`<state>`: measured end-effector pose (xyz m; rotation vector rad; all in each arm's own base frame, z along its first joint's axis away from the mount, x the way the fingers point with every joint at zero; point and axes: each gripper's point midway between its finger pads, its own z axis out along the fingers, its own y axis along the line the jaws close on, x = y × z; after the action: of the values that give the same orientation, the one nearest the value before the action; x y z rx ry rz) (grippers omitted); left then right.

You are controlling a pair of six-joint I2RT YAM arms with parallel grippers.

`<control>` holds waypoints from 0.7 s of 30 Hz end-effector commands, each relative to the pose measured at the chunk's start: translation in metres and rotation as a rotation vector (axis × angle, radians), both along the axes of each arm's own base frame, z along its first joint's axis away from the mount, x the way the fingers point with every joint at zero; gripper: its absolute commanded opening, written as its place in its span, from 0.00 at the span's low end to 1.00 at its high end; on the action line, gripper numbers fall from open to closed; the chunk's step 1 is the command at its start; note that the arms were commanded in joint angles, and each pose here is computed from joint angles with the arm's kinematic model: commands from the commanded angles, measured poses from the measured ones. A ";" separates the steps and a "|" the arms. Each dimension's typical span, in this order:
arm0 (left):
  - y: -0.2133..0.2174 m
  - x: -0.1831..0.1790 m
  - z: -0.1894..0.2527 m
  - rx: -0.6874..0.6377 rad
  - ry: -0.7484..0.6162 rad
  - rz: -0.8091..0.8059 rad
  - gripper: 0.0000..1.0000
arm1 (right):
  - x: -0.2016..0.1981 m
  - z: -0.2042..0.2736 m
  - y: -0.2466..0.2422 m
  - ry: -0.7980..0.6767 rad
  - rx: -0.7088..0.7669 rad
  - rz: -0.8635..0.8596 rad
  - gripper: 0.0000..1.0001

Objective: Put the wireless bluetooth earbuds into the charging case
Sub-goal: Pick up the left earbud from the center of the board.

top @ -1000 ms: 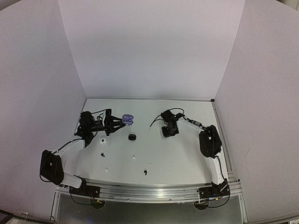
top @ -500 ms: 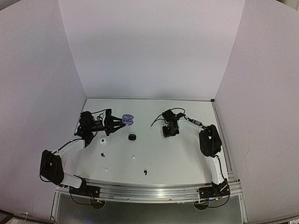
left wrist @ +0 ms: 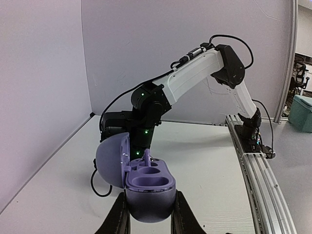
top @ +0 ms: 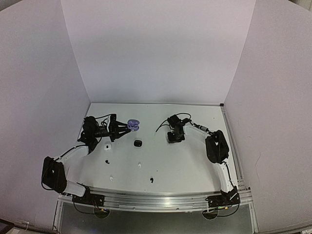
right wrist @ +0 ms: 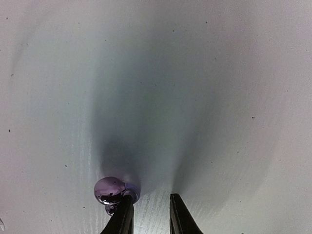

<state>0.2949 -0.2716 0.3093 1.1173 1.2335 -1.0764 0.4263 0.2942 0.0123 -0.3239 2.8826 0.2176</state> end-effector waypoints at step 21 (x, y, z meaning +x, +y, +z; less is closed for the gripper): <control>0.004 -0.003 0.008 -0.002 -0.070 0.021 0.00 | 0.003 -0.018 0.020 0.053 0.022 -0.175 0.18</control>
<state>0.2942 -0.2713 0.3045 1.1266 1.2349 -1.0667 0.4320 0.3105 0.0106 -0.0759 2.9183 0.3360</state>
